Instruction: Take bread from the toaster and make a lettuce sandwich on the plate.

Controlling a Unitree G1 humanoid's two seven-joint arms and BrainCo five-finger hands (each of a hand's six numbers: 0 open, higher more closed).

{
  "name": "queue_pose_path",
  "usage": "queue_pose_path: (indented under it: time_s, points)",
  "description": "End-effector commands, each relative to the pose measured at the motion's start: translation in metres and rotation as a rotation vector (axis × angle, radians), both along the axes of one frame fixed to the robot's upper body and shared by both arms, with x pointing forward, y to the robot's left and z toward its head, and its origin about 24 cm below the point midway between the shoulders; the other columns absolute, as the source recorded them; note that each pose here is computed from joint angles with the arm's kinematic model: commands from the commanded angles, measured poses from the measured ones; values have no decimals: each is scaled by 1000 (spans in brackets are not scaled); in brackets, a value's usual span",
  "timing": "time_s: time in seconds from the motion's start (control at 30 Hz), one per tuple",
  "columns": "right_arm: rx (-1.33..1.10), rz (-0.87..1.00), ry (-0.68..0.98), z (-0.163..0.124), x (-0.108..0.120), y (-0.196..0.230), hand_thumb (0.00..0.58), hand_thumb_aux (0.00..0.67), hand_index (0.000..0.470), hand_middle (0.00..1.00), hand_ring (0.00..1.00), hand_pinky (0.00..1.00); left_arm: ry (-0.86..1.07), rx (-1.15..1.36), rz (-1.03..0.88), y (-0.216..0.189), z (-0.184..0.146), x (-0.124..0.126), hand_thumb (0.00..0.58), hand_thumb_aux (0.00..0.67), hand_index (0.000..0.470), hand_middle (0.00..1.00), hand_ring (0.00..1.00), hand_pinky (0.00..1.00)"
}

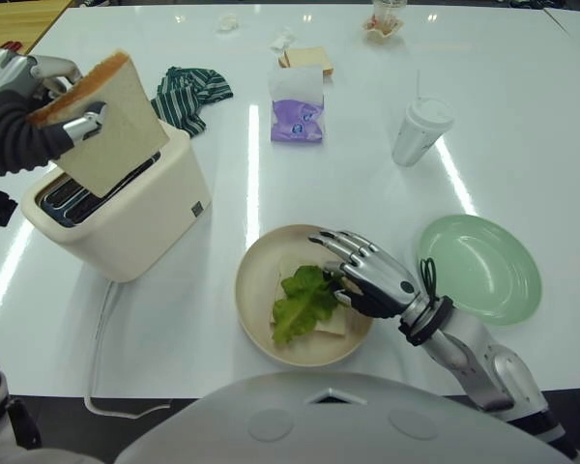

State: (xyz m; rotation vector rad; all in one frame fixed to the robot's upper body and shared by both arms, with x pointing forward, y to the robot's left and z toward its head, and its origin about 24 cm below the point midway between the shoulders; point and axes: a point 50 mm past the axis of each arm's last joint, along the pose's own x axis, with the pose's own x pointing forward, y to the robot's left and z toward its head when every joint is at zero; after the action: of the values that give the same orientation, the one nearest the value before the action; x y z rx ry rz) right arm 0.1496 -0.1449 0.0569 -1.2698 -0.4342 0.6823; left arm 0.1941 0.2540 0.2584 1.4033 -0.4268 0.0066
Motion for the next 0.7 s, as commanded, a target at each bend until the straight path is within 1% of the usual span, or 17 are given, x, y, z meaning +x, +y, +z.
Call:
queue_pose_path:
  time_s: [0.03,0.07,0.1,0.13,0.17,0.2,0.23,0.27,0.3,0.33,0.4,0.43,0.47,0.53,0.57,0.63,0.7]
  points:
    - [-71,0,-28,0,2,-4,580,670,470,0,0,0,0,14,-15,-3,5,-1,580,670,470,1000,1000,1000]
    - [-86,1,-48,1,3,-5,580,670,470,0,0,0,-4,17,-15,-3,7,-2,580,670,470,1000,1000,1000]
    - [-97,0,-63,3,3,-5,531,476,334,0,0,0,-6,19,-17,-3,8,-2,580,670,470,1000,1000,1000]
    - [-102,0,-71,4,4,-5,395,292,205,0,0,0,-7,23,-20,-4,9,-3,580,670,470,1000,1000,1000]
    - [-102,-3,-76,5,4,-5,368,265,186,0,0,0,-8,26,-22,-4,11,-3,580,670,470,1000,1000,1000]
    - [-103,-5,-82,6,4,-5,244,160,112,0,0,0,-10,30,-25,-5,13,-4,580,670,470,1000,1000,1000]
    - [-101,-7,-88,7,5,-5,241,158,111,0,0,0,-15,36,-31,-6,16,-5,580,670,470,1000,1000,1000]
    - [-100,-9,-94,8,5,-5,258,171,120,0,0,0,-20,39,-37,-7,19,-6,580,670,470,1000,1000,1000]
    - [-100,-10,-99,9,5,-5,261,173,122,0,0,0,-24,45,-44,-8,21,-6,580,670,470,1000,1000,1000]
    - [-99,-13,-107,10,5,-5,337,236,166,0,0,0,-28,50,-50,-9,24,-7,580,670,470,1000,1000,1000]
    - [-106,-20,-123,12,7,-5,261,173,122,0,0,0,-33,56,-65,-11,28,-7,580,670,470,1000,1000,1000]
    - [-107,-24,-130,14,8,-6,255,168,118,0,0,0,-36,57,-71,-12,29,-7,580,670,470,1000,1000,1000]
    - [-111,-30,-139,15,10,-7,230,150,105,0,0,0,-40,55,-79,-13,32,-7,580,670,470,1000,1000,1000]
    - [-110,-50,-156,19,12,-11,108,66,46,0,0,0,-42,38,-107,-15,37,-8,580,670,470,1000,1000,1000]
    - [-101,-74,-174,24,14,-16,0,0,0,0,0,0,-34,8,-144,-18,40,-7,580,670,470,1000,1000,1000]
    - [-73,-154,-248,38,19,-32,0,0,0,0,0,0,6,-85,-262,-27,45,0,580,670,470,1000,1000,1000]
    - [-41,-208,-351,55,20,-44,0,0,0,0,0,0,108,-196,-379,-36,38,15,580,670,470,1000,1000,1000]
